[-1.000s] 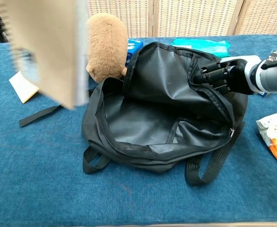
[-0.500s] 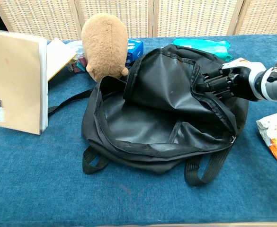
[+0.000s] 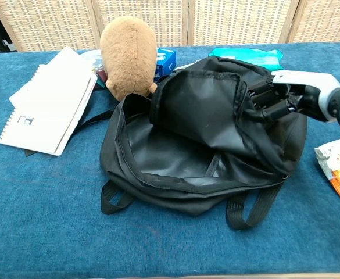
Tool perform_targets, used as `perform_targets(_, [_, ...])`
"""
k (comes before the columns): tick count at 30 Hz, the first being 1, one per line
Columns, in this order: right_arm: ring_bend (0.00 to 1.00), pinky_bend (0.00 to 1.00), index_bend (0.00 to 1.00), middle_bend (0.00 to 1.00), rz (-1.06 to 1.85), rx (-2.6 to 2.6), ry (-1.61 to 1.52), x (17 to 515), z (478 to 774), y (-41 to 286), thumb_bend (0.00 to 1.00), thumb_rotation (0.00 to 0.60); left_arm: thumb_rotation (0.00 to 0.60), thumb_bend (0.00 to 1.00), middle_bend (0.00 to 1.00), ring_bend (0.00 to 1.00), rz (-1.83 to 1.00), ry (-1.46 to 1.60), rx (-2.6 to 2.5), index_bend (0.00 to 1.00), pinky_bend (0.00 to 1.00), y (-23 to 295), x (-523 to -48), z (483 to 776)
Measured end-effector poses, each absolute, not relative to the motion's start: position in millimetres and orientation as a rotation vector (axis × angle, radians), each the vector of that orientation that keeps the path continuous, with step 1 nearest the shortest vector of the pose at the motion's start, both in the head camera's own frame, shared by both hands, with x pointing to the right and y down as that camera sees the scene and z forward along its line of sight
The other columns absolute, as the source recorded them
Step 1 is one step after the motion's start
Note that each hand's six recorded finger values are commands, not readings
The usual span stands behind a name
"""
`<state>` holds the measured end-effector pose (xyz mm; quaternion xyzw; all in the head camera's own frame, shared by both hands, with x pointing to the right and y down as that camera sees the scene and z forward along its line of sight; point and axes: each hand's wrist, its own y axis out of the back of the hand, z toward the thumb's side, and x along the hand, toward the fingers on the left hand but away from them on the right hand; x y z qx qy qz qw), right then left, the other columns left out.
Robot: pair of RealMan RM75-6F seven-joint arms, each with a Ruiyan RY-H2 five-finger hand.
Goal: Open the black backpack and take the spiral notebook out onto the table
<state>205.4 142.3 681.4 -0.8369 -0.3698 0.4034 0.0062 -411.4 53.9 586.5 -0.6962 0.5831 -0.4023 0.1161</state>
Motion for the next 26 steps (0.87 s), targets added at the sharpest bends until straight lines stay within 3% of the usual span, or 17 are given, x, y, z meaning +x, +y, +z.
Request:
perform_targets(1, [0.07, 0.16, 0.12, 0.12, 1.227, -2.593, -1.09, 204.8, 678.5, 144.1, 0.09, 0.6, 0.6, 0.22, 0.0, 0.0, -1.163, 1.702, -2.013, 0.09, 0.06, 53.6, -411.6, 583.2])
perform_targets(2, [0.04, 0.13, 0.05, 0.07, 1.178, -2.554, -0.998, 204.1, 674.5, 147.0, 0.04, 0.6, 0.6, 0.22, 0.0, 0.0, -1.144, 1.69, -1.986, 0.09, 0.06, 53.9, -411.2, 579.5])
perform_targets(4, [0.0, 0.08, 0.0, 0.0, 1.102, -2.473, -0.855, 205.6, 668.1, 151.6, 0.0, 0.6, 0.6, 0.22, 0.0, 0.0, -1.124, 1.66, -1.951, 0.09, 0.06, 56.0, -410.4, 574.2])
perform_targets(10, [0.0, 0.06, 0.0, 0.0, 0.85, -2.026, -0.435, 234.5, 638.9, 167.8, 0.0, 0.6, 0.6, 0.28, 0.0, 0.0, -1.131, 1.539, -1.841, 0.08, 0.06, 79.8, -413.2, 561.1])
perform_targets(15, [0.0, 0.02, 0.0, 0.0, 0.791, -1.618, -0.284, 295.7, 608.6, 172.1, 0.0, 0.6, 0.6, 0.32, 0.0, 0.0, -1.196, 1.547, -1.83, 0.07, 0.06, 116.2, -426.8, 553.2])
perform_targets(21, [0.0, 0.0, 0.0, 0.0, 0.944, -1.455, -0.402, 354.9, 586.6, 177.0, 0.0, 0.6, 0.6, 0.28, 0.0, 0.0, -1.252, 1.574, -1.785, 0.06, 0.03, 157.2, -446.0, 540.9])
perform_targets(26, [0.0, 0.0, 0.0, 0.0, 1.103, -1.441, -0.623, 376.1, 571.5, 187.2, 0.0, 0.6, 0.6, 0.17, 0.0, 0.0, -1.262, 1.633, -1.855, 0.06, 0.0, 190.0, -449.9, 538.0])
